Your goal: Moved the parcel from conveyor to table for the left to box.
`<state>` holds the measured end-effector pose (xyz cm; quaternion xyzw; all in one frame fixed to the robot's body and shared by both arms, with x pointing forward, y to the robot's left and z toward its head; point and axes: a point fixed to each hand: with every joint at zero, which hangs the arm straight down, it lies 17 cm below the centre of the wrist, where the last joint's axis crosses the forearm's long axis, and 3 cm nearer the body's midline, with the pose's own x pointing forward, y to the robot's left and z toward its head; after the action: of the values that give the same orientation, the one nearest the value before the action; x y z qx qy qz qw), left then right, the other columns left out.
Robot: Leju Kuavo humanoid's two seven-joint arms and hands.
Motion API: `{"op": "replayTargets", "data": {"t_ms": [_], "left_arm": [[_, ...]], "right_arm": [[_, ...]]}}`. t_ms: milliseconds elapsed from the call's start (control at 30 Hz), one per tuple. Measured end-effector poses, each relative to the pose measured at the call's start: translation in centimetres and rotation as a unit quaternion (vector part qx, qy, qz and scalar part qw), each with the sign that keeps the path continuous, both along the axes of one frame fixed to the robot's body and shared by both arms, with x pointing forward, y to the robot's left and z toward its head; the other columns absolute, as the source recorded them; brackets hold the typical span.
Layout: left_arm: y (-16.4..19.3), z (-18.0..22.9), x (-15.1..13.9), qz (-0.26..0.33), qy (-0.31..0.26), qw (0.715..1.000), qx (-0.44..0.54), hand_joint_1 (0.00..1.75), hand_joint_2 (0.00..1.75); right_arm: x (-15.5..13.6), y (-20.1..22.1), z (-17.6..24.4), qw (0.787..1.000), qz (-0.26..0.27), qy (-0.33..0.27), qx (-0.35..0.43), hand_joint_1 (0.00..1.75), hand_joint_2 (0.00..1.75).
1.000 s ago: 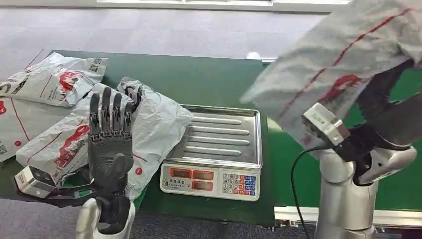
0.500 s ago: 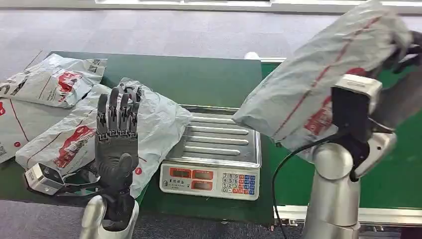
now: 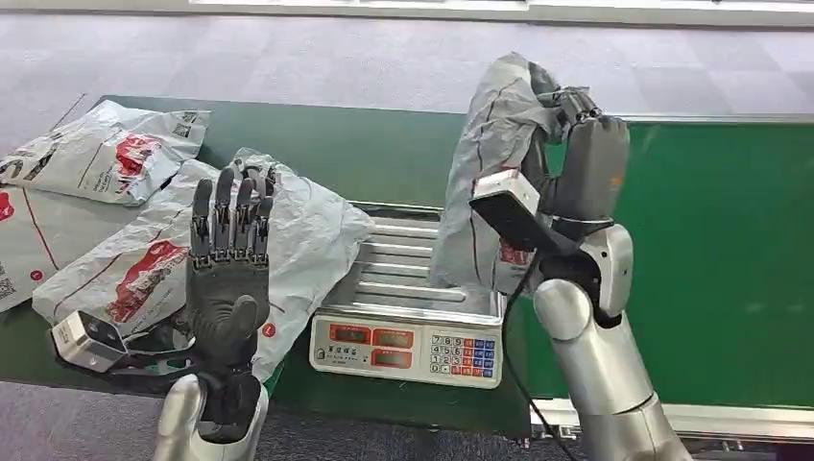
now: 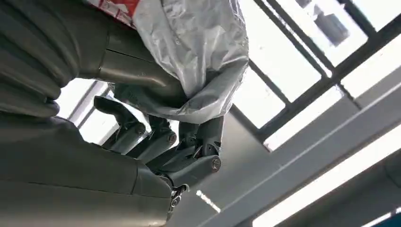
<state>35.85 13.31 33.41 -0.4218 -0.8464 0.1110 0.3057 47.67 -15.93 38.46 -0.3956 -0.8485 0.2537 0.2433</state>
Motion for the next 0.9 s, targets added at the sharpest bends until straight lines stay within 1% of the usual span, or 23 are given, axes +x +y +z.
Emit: {"op": "replayTargets", "data": {"t_ms": [133,367,400,433,467,633,900], "left_arm": [[-0.1,-0.4,-0.4,-0.003,0.003,1.000,0.001,0.00,1.75],[-0.1,-0.6,-0.9,0.000,0.002,1.000,0.006,0.00,1.75],[0.0,-0.7,-0.9,0.000,0.003,1.000,0.006,0.00,1.75],[0.0,-0.7,-1.0,0.001,0.003,1.000,0.006,0.00,1.75],[0.1,-0.8,-1.1,0.001,0.004,1.000,0.005,0.00,1.75],[0.1,-0.7,-1.2,0.004,0.001,1.000,0.009,0.00,1.75],[0.0,-0.5,-1.1,0.006,0.001,1.000,0.014,0.00,1.75]], "right_arm": [[0.9,2.1,-2.0,0.999,0.028,0.031,-0.018,1.75,1.75],[1.9,4.0,-4.0,0.997,0.046,0.058,-0.035,1.75,1.75],[1.9,4.2,-4.2,0.996,0.048,0.060,-0.037,0.66,1.75],[1.9,4.4,-4.3,0.996,0.049,0.062,-0.038,0.00,1.75],[1.9,4.5,-4.5,0.996,0.051,0.064,-0.038,0.00,0.00],[2.3,4.8,-5.2,0.995,0.056,0.079,-0.037,0.00,0.00],[2.2,4.5,-3.5,0.996,0.060,0.065,-0.022,0.00,0.00]]}}
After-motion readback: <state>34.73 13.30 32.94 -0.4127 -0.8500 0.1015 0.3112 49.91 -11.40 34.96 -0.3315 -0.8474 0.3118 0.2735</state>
